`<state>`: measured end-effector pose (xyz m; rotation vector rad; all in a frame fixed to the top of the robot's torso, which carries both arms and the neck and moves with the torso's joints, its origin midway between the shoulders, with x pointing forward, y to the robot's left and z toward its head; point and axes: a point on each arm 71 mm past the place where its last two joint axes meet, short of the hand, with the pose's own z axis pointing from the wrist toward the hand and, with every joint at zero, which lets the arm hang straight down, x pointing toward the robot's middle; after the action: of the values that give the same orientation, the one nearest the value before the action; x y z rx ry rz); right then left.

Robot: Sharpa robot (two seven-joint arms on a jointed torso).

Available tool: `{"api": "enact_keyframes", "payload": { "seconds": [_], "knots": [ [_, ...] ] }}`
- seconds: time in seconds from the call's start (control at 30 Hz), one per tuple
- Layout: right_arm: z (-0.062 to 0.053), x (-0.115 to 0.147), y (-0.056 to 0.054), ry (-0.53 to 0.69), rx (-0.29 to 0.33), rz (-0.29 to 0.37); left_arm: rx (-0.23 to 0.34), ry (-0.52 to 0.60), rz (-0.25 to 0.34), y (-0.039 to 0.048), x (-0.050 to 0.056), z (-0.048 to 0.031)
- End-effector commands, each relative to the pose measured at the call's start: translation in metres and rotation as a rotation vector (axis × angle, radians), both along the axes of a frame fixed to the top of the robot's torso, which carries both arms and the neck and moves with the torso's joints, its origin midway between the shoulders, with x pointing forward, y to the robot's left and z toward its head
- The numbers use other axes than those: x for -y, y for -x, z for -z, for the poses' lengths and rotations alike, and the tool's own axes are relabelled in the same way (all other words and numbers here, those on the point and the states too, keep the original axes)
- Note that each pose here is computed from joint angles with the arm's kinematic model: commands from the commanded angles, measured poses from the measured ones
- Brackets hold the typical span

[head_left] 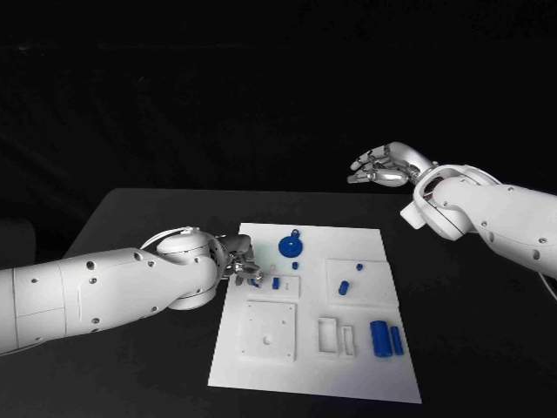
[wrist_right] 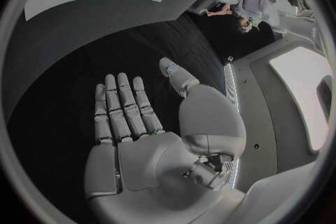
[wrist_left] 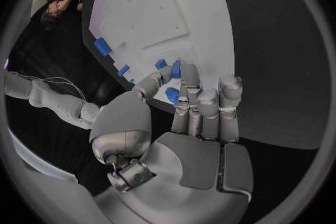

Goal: Assemble the parts on the task board

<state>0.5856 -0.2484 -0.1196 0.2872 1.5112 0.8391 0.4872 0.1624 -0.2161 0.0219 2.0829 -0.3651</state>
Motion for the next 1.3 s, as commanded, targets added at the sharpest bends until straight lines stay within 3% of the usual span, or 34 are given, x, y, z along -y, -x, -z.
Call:
{"api": "enact_keyframes", "payload": {
  "seconds": [0.03,0.37,0.9,1.3],
  "knots": [
    [-0.0007,-0.0013,0.0004,0.018,0.011,-0.006,0.024,0.007,0.013,0.0002,0.0025,0.0010],
    [-0.0003,-0.0023,0.0009,0.019,0.003,-0.012,0.028,-0.007,0.029,0.0014,0.0056,0.0079],
    [0.0000,-0.0035,0.0012,0.015,-0.002,-0.015,0.033,-0.001,0.026,0.0011,0.0058,0.0084],
    [0.0001,-0.0044,0.0013,0.013,-0.004,-0.018,0.072,0.025,0.014,0.0008,0.0056,0.0055]
  ]
}}
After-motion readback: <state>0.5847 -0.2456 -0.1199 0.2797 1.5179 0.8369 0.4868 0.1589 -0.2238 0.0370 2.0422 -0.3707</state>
